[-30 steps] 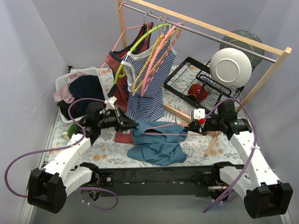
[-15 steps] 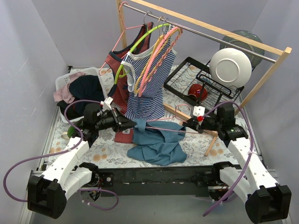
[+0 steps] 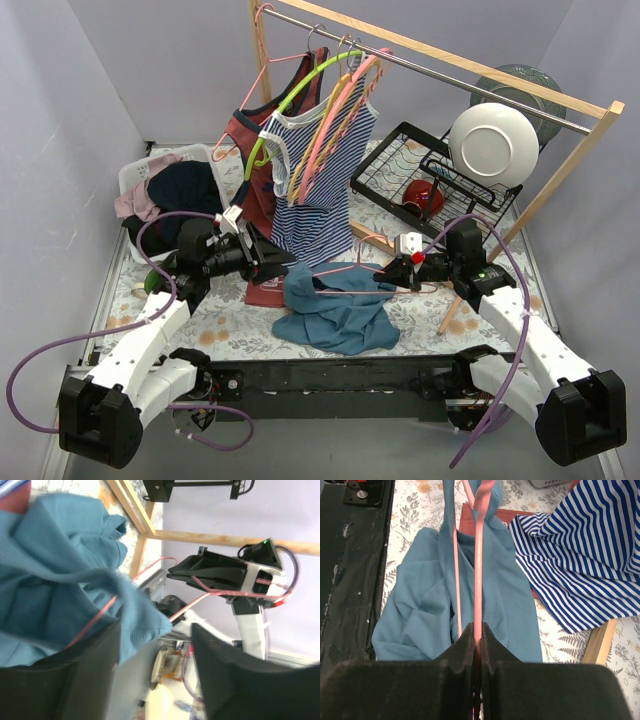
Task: Place the tank top on the hanger
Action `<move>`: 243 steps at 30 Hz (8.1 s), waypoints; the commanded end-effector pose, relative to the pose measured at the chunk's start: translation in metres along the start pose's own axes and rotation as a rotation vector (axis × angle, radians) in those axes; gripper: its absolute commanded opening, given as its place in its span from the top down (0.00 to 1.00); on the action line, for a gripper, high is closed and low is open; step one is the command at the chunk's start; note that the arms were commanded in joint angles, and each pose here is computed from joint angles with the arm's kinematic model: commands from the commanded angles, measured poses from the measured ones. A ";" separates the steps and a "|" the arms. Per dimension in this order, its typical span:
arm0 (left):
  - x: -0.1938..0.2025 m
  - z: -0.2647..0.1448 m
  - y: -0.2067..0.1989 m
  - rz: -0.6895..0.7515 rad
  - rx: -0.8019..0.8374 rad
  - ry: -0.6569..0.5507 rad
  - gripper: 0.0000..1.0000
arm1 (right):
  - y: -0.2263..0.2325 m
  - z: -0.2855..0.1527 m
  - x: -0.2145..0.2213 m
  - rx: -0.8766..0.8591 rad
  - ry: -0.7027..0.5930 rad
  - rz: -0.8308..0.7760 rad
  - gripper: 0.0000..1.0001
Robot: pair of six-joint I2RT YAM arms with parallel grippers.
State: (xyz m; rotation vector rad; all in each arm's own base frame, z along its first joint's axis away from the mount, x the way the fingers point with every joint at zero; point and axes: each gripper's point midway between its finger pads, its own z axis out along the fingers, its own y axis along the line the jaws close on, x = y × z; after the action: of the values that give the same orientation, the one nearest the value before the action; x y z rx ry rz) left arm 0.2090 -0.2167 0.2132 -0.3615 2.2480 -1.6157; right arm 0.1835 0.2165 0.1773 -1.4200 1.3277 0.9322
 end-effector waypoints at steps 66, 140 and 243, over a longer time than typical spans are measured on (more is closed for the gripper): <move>0.066 0.006 0.009 0.613 -0.085 -0.009 1.00 | -0.003 -0.001 0.035 0.078 0.199 0.497 0.25; 0.061 -0.014 -0.019 0.782 -0.019 -0.055 1.00 | -0.152 -0.014 -0.053 0.537 0.061 0.569 0.99; -0.021 -0.172 -0.125 0.901 -0.416 -0.498 1.00 | -0.028 -0.020 -0.066 0.035 0.027 -0.126 0.28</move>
State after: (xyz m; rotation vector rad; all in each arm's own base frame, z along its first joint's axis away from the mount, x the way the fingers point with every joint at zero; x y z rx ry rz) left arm 0.1441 -0.1035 0.3771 0.0811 1.9095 -0.6291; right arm 0.2007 0.2149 0.2457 -1.4851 1.2754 0.8201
